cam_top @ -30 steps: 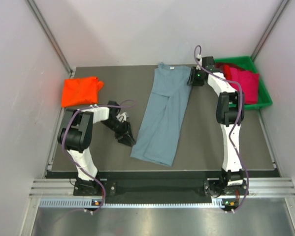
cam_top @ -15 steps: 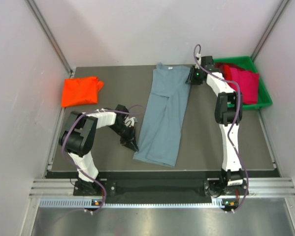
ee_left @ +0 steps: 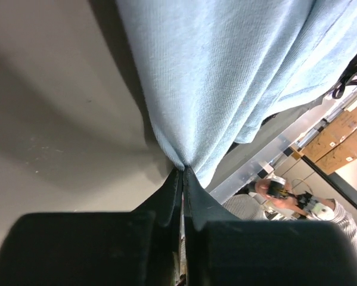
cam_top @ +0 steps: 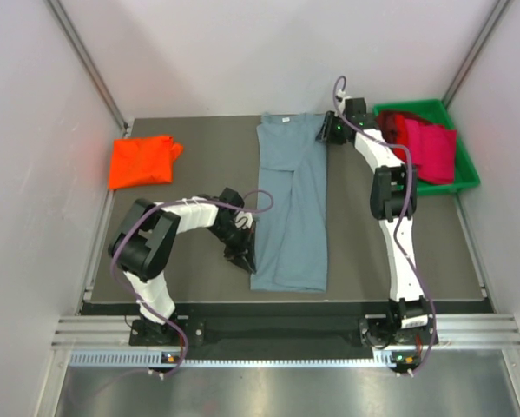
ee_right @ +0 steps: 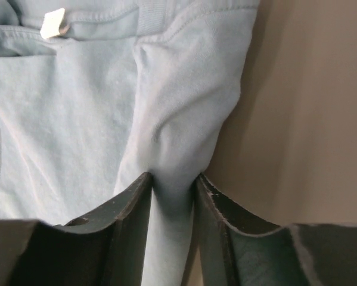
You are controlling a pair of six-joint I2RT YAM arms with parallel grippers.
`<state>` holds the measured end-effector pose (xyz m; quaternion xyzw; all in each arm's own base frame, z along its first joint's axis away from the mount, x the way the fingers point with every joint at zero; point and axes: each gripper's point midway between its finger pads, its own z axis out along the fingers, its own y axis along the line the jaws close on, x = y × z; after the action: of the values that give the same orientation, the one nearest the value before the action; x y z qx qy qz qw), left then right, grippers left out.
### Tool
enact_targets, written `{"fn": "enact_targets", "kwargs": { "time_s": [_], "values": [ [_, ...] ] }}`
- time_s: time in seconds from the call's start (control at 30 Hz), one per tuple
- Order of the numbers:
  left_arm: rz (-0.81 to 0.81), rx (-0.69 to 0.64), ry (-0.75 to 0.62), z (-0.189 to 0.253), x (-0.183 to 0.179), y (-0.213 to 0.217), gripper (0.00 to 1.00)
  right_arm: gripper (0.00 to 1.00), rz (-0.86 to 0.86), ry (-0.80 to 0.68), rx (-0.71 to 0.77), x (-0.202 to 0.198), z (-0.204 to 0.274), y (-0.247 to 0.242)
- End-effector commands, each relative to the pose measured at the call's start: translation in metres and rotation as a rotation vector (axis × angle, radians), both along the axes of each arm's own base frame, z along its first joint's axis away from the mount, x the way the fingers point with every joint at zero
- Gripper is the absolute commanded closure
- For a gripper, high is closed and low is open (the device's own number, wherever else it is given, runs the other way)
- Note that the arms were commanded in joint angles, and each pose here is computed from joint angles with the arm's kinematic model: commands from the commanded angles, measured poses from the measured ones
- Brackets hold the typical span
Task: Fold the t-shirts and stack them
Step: Fold the tshirt
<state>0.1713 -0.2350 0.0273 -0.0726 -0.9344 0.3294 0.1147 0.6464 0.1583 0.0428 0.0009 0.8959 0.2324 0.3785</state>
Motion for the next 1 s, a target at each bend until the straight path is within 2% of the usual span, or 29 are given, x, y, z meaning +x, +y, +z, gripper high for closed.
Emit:
{"fn": "enact_targets", "kwargs": {
  "time_s": [0.0, 0.03, 0.07, 0.1, 0.13, 0.17, 0.23, 0.27, 0.3, 0.37, 0.4, 0.43, 0.47, 0.5, 0.53, 0.57, 0.6, 0.63, 0.67, 0.73, 0.77, 0.83, 0.97],
  "values": [
    [-0.01, -0.037, -0.038, 0.014, 0.009, -0.009, 0.92, 0.58, 0.005, -0.075, 0.004, 0.013, 0.017, 0.014],
    [-0.011, -0.014, -0.089, 0.016, 0.019, -0.008, 0.75, 0.52, 0.005, -0.07, -0.006, 0.011, 0.018, 0.011],
    [-0.032, 0.0, -0.115, 0.019, 0.022, -0.005, 0.66, 0.42, 0.007, -0.088, -0.017, 0.011, 0.031, 0.005],
    [-0.043, 0.003, -0.145, 0.023, 0.026, -0.004, 0.56, 0.38, 0.004, -0.084, -0.022, 0.008, 0.036, 0.0],
    [-0.043, 0.024, -0.206, 0.029, 0.038, -0.002, 0.5, 0.35, -0.004, -0.068, -0.028, 0.004, 0.036, -0.005],
    [-0.043, 0.036, -0.225, 0.032, 0.041, 0.0, 0.42, 0.32, -0.014, -0.096, -0.033, 0.002, 0.06, -0.012],
    [-0.033, 0.032, -0.259, 0.042, 0.048, 0.003, 0.32, 0.3, -0.032, -0.064, -0.052, -0.01, 0.061, -0.031],
    [-0.026, 0.026, -0.26, 0.045, 0.05, 0.004, 0.28, 0.3, -0.039, -0.093, -0.059, -0.016, 0.087, -0.038],
    [-0.011, 0.022, -0.255, 0.047, 0.051, 0.007, 0.26, 0.29, -0.054, -0.069, -0.067, -0.025, 0.089, -0.047],
    [0.02, -0.001, -0.255, 0.055, 0.053, 0.008, 0.25, 0.29, -0.055, 0.015, -0.077, -0.056, 0.076, -0.054],
    [0.05, -0.003, -0.248, 0.056, 0.056, 0.013, 0.25, 0.29, -0.04, 0.007, -0.057, -0.074, 0.102, -0.053],
    [0.07, -0.008, -0.239, 0.057, 0.055, 0.015, 0.26, 0.29, -0.025, 0.099, -0.046, -0.103, 0.079, -0.052],
    [0.09, -0.013, -0.223, 0.058, 0.055, 0.017, 0.29, 0.31, -0.014, 0.138, -0.023, -0.122, 0.078, -0.049],
    [0.1, -0.017, -0.217, 0.058, 0.056, 0.019, 0.31, 0.31, 0.021, 0.136, 0.016, -0.146, 0.1, -0.041],
    [0.099, -0.013, -0.22, 0.057, 0.055, 0.021, 0.32, 0.32, 0.034, 0.235, 0.02, -0.183, 0.073, -0.039],
    [0.106, -0.01, -0.229, 0.057, 0.056, 0.022, 0.37, 0.32, 0.05, 0.212, 0.029, -0.205, 0.094, -0.031],
    [0.119, 0.011, -0.237, 0.053, 0.058, 0.025, 0.39, 0.32, 0.061, 0.24, 0.039, -0.225, 0.09, -0.026],
    [0.126, 0.023, -0.243, 0.05, 0.056, 0.028, 0.39, 0.33, 0.065, 0.332, 0.041, -0.261, 0.063, -0.024],
    [0.139, 0.041, -0.26, 0.046, 0.059, 0.03, 0.39, 0.34, 0.074, 0.316, 0.056, -0.281, 0.076, -0.014],
    [0.181, 0.107, -0.288, 0.036, 0.062, 0.041, 0.38, 0.34, 0.089, 0.401, 0.052, -0.328, 0.054, -0.008],
    [0.206, 0.097, -0.312, 0.035, 0.068, 0.04, 0.37, 0.34, 0.117, 0.38, 0.063, -0.346, 0.065, 0.004],
    [0.233, 0.1, -0.309, 0.032, 0.064, 0.041, 0.4, 0.34, 0.13, 0.437, 0.07, -0.38, 0.053, 0.01],
    [0.229, 0.116, -0.278, 0.023, 0.047, 0.048, 0.4, 0.35, 0.127, 0.464, 0.077, -0.417, 0.045, 0.005]
  ]
}}
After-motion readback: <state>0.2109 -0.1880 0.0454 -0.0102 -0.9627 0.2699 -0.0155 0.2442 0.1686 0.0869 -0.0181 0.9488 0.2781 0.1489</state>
